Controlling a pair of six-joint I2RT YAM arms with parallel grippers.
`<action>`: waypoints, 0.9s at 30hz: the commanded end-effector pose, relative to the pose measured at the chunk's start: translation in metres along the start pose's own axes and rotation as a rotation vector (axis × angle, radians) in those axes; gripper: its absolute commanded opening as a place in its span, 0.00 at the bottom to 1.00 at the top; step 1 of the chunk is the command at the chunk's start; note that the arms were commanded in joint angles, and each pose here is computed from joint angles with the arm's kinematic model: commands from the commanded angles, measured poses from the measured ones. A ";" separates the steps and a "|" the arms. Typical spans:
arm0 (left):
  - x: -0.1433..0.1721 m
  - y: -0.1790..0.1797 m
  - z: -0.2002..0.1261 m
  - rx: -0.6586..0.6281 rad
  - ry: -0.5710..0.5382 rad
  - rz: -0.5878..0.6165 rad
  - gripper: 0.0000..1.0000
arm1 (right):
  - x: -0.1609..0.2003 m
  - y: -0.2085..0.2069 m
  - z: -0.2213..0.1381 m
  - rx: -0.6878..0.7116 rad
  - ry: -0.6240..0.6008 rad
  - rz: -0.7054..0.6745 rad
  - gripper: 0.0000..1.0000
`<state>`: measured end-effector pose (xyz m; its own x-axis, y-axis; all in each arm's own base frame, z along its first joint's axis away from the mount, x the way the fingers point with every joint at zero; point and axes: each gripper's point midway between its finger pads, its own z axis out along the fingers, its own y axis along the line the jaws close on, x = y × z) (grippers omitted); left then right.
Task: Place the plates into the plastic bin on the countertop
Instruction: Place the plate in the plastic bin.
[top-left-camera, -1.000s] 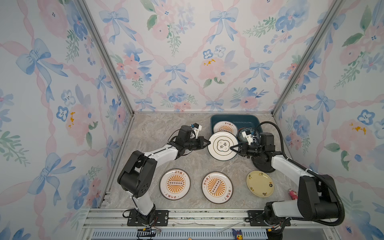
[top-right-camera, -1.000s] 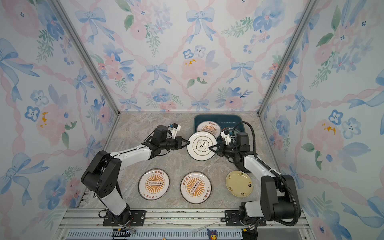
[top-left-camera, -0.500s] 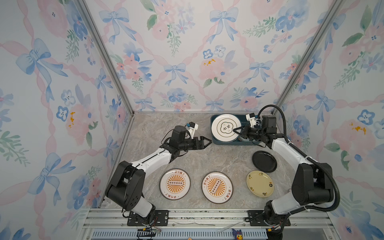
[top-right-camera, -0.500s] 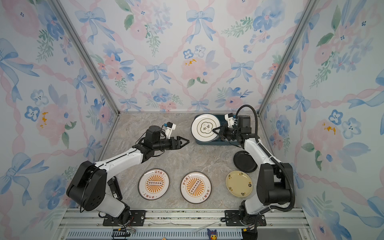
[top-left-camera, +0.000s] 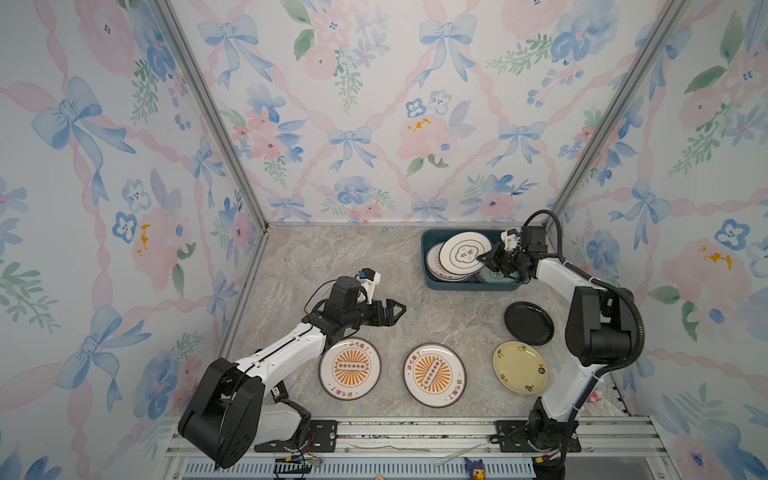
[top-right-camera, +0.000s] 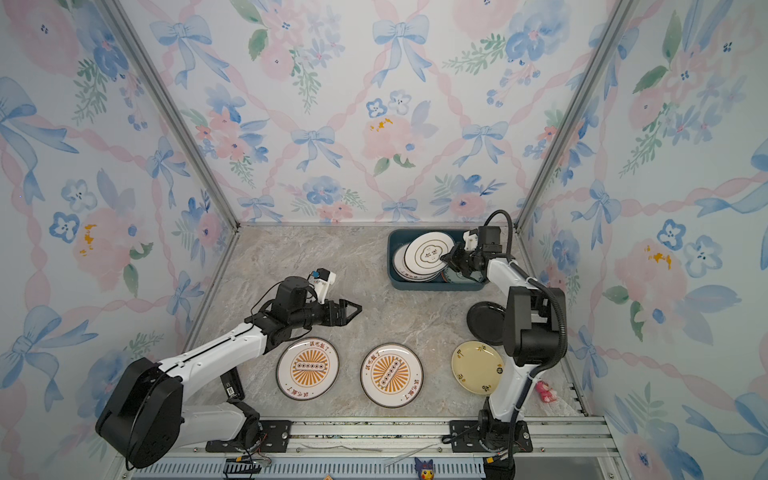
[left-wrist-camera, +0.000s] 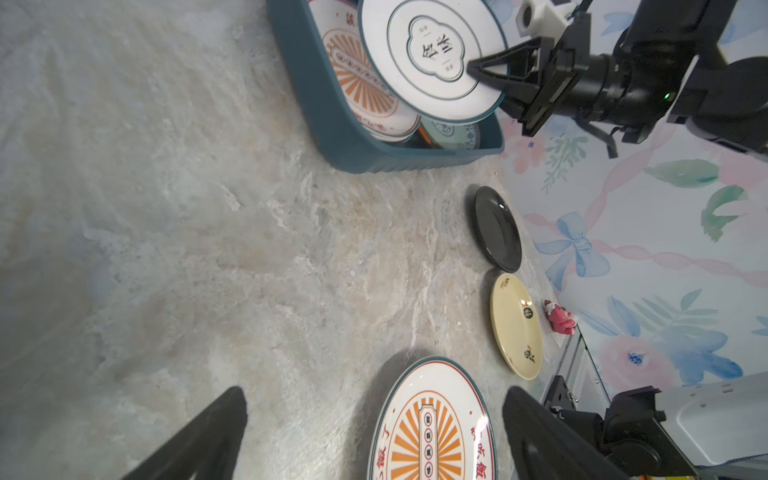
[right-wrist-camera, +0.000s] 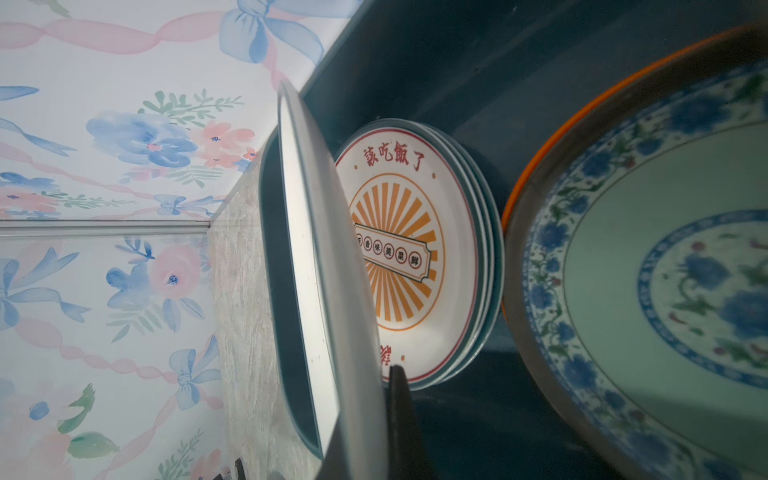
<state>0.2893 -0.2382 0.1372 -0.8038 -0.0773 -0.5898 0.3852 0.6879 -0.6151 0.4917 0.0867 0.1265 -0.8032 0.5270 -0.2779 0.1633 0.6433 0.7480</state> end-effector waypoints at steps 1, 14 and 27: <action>0.008 0.007 0.000 -0.010 0.010 0.018 0.98 | -0.009 0.008 0.009 -0.008 -0.010 0.011 0.00; 0.030 0.011 0.013 0.032 0.076 0.016 0.89 | -0.002 -0.010 0.038 0.034 0.029 0.055 0.03; 0.066 0.008 0.036 0.042 0.189 0.043 0.87 | 0.006 -0.028 0.040 0.103 0.050 0.054 0.43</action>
<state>0.2629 -0.2584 0.0820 -0.8623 0.0515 -0.5037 0.4038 0.6702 -0.6227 0.5042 0.0943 0.0830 -0.8112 0.5487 -0.2022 0.2600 0.6481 0.7158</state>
